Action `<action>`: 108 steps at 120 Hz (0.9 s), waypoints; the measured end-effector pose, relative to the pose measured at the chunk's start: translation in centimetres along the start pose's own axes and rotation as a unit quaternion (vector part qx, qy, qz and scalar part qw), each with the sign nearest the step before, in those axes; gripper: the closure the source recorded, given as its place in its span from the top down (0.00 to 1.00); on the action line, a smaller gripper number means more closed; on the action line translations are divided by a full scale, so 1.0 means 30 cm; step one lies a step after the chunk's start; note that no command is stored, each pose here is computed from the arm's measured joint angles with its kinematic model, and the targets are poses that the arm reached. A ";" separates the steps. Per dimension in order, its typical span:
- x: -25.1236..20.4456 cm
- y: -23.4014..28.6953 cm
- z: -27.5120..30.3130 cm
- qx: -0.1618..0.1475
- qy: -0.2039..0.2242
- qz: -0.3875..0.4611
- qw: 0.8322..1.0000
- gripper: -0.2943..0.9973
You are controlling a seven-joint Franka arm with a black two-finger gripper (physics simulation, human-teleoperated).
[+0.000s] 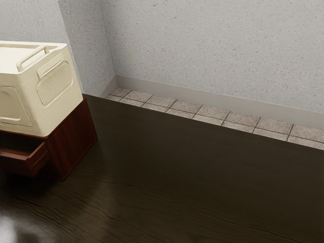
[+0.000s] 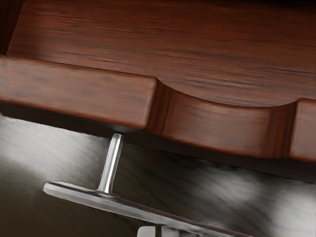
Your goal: Push the drawer handle with one arm to close the drawer
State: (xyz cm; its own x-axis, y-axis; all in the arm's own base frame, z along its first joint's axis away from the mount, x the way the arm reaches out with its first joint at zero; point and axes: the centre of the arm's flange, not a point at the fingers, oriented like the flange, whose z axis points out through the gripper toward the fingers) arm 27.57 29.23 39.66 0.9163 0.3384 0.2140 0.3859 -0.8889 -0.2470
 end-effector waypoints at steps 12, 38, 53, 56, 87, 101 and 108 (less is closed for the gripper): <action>0.027 0.005 0.007 -0.003 0.001 0.005 1.000 0.16; 0.078 0.014 0.020 -0.008 0.003 0.013 1.000 0.16; 0.110 0.009 0.022 -0.011 0.006 0.015 1.000 0.16; 0.116 0.007 0.023 -0.012 0.007 0.015 1.000 0.16; 0.191 0.014 0.028 -0.017 0.014 0.026 0.999 0.16; 0.221 0.009 0.037 -0.021 0.015 0.028 0.999 0.16; 0.236 0.008 0.042 -0.023 0.016 0.029 0.999 0.16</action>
State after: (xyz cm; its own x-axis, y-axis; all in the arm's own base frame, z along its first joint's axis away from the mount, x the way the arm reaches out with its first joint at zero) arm 34.28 31.79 39.93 0.9331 0.2759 0.2305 0.3256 -0.9205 -0.2160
